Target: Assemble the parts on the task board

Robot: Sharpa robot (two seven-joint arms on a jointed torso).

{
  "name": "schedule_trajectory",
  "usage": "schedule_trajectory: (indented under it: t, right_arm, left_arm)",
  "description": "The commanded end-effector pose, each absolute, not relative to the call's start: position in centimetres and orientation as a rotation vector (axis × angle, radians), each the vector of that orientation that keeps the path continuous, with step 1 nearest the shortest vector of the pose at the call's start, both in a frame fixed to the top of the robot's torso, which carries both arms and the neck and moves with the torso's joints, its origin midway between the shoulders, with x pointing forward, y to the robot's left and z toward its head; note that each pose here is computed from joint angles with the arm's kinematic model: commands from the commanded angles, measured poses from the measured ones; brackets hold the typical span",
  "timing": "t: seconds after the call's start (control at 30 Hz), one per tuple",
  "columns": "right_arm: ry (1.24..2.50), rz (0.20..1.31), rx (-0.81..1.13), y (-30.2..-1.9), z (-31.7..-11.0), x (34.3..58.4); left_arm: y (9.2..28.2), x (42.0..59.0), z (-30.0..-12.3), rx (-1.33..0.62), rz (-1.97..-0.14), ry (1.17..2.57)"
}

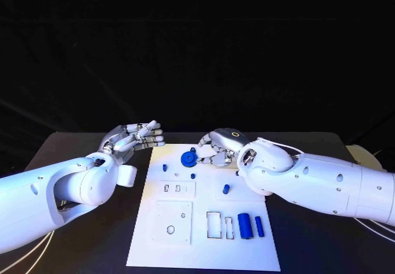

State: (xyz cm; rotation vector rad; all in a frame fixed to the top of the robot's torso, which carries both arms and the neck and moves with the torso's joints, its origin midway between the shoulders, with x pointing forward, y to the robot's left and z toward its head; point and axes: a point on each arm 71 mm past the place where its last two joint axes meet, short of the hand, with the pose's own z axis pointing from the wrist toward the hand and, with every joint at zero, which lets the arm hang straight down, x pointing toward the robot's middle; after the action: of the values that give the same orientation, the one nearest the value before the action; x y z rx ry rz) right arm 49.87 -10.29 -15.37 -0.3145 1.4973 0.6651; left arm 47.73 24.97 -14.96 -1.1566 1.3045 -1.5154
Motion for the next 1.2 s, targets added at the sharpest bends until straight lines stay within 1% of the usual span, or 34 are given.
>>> schedule_trajectory:
  t: [0.03, 0.5, 1.2]
  right_arm:
    - [1.57, 0.683, -0.312, -9.6, -15.9, 50.1]
    - [1.635, 0.664, -0.344, -7.8, -17.3, 50.8]
    - [1.684, 0.601, -0.347, -7.7, -18.0, 51.6]
  left_arm:
    - [24.7, 47.8, -14.7, -1.142, -1.542, 1.299]
    - [24.4, 47.8, -14.8, -1.142, -1.546, 1.302]
    - [24.5, 47.8, -14.8, -1.143, -1.543, 1.302]
